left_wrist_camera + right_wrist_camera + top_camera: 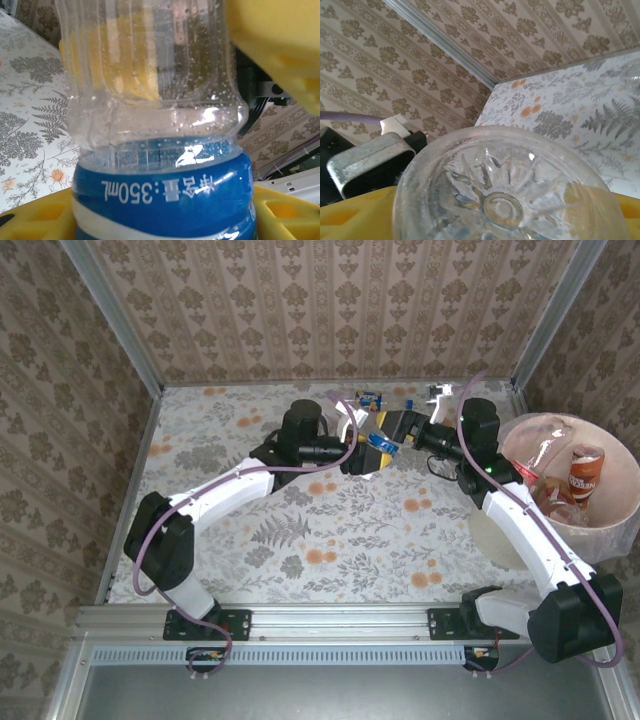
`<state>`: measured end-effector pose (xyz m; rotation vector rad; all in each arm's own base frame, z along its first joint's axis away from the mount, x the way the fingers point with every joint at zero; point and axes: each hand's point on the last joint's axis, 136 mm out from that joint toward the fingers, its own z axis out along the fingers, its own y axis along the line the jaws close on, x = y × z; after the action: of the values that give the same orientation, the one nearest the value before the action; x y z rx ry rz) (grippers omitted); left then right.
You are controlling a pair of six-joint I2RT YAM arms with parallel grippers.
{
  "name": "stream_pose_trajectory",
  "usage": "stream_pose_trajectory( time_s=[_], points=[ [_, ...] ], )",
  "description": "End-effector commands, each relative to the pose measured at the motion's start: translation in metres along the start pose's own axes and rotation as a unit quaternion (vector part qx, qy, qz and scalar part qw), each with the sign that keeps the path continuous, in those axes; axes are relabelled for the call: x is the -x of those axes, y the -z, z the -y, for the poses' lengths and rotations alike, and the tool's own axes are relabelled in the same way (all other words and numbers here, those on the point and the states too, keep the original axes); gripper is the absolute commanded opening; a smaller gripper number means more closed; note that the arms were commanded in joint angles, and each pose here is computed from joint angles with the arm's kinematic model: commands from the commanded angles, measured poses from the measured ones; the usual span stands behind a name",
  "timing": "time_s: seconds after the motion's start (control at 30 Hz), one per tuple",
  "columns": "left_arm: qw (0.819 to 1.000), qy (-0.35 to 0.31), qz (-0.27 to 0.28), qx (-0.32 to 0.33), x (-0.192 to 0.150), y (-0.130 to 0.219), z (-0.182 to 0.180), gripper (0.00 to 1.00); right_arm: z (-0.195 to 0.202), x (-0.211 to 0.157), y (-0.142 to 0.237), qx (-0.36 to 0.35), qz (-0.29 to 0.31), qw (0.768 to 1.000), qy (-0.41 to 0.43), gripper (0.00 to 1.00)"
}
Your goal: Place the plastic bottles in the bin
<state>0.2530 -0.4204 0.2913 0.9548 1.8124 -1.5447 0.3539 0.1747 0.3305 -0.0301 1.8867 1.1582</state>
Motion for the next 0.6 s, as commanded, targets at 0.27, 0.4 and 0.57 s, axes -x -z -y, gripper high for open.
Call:
stream_pose_trajectory(
  time_s=[0.27,0.4,0.57],
  points=[
    [0.999,-0.007,0.008,-0.035,0.014,-0.005,0.014,0.00,-0.010,0.000,0.002,0.018,-0.004,1.000,0.018,0.54],
    [0.999,-0.004,0.007,-0.039,0.015,-0.005,0.015,0.17,-0.007,0.001,0.003,0.006,0.002,1.000,0.020,0.52],
    [0.999,-0.002,0.010,-0.036,0.019,-0.001,0.017,0.57,-0.002,0.005,0.008,-0.018,0.013,0.999,0.025,0.50]
  ],
)
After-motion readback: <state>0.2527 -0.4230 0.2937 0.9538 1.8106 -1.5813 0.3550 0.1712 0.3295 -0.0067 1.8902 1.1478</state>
